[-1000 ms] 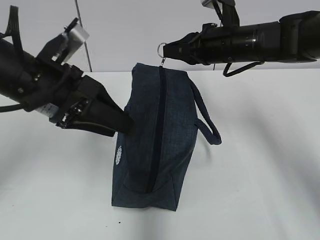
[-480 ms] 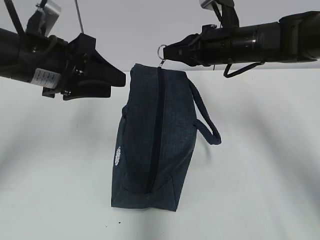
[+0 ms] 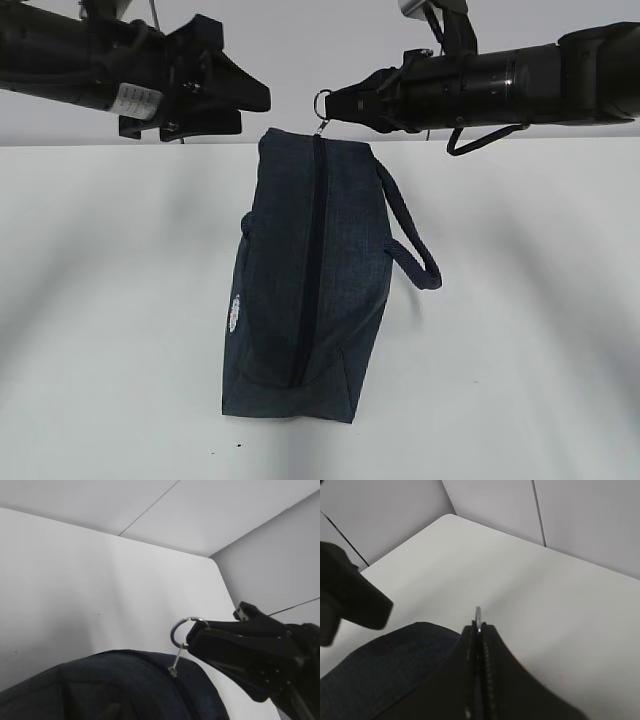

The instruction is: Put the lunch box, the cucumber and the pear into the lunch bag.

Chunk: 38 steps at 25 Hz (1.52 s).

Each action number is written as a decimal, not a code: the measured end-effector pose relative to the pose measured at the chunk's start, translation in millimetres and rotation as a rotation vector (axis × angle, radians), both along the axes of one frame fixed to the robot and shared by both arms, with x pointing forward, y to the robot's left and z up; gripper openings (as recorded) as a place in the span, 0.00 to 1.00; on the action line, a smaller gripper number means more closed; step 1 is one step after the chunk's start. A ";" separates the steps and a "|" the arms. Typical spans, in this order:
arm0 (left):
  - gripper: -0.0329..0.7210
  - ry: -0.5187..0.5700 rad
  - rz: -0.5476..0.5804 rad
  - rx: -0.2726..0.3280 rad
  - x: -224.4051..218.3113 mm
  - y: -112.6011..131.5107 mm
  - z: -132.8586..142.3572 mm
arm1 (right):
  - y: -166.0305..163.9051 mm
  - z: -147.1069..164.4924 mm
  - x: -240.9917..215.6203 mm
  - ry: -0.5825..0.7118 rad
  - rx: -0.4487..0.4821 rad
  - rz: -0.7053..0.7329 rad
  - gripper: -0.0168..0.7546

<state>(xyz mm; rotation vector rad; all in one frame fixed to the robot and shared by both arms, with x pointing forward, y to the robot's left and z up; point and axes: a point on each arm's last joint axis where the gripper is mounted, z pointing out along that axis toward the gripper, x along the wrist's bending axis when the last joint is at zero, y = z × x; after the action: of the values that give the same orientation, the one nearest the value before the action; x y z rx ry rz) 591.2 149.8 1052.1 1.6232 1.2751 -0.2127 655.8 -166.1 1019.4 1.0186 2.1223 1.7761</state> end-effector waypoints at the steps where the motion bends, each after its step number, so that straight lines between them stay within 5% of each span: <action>1: 0.49 0.010 -0.014 0.002 4.1 -4.2 -4.7 | 0.0 0.0 0.0 0.000 0.000 0.000 0.03; 9: 0.47 0.036 -0.089 0.046 16.7 -23.7 -25.9 | 0.0 0.0 0.0 0.003 0.002 0.000 0.03; 17: 0.07 0.054 -0.124 0.047 16.0 -25.4 -29.8 | -0.3 -0.1 -0.3 0.002 0.000 0.004 0.03; 38: 0.05 0.017 -0.256 0.040 1.2 -27.0 -13.7 | -6.0 -5.5 5.5 -0.015 -0.077 -0.068 0.03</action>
<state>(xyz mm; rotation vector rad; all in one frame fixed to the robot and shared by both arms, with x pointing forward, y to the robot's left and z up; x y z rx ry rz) 592.4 122.8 1038.4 1.8209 1.0878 -0.3608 661.3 -172.1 1014.0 1.0422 2.1037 1.6526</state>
